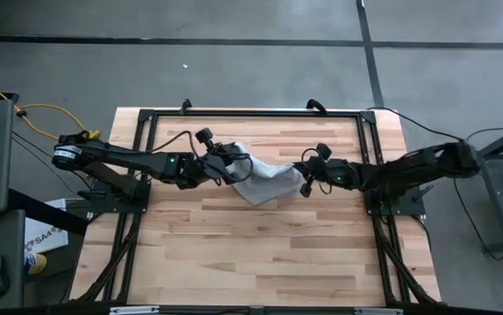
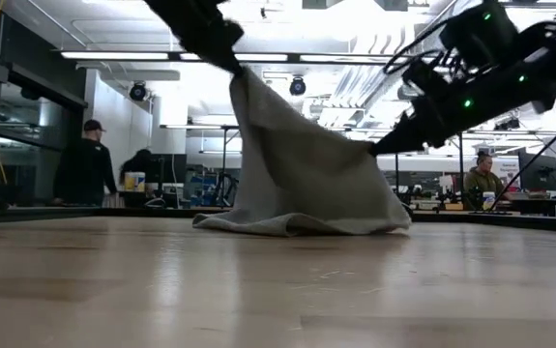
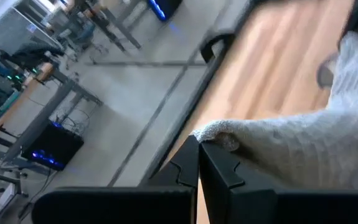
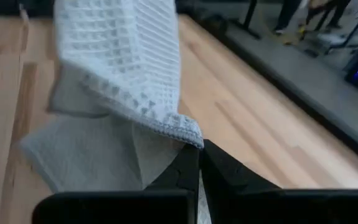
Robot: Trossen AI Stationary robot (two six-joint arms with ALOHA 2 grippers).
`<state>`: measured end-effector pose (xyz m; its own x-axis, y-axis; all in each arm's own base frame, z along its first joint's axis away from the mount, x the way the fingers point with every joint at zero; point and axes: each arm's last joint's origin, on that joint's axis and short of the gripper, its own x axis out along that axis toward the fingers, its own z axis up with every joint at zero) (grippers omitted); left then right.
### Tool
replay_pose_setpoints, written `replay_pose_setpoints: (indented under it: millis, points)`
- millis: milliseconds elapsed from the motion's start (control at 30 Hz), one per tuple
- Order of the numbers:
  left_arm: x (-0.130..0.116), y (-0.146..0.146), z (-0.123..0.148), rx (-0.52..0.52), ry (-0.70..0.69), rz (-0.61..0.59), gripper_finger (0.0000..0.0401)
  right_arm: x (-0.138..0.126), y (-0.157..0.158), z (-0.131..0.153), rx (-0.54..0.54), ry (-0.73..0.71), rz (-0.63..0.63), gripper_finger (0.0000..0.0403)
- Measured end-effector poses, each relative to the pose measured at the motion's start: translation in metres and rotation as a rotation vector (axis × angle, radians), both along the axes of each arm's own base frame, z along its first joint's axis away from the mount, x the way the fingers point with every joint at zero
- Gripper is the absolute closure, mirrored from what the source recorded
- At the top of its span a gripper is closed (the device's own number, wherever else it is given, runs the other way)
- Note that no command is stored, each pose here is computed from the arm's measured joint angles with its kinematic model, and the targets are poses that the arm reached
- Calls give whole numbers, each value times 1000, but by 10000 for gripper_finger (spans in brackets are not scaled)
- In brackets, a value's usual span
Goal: Fold microfiber towels
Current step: Fold the gray towel
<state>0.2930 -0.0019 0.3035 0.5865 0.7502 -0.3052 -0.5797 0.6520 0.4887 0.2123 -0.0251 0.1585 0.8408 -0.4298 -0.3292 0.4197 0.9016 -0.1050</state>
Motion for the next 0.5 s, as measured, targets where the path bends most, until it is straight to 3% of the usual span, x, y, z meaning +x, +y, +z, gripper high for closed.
replay_pose_setpoints:
  millis: [500]
  points:
    - [-25, 3, 21, 66, 11, 44, 401, -9, 11, 26, -124, -89, -46, 399]
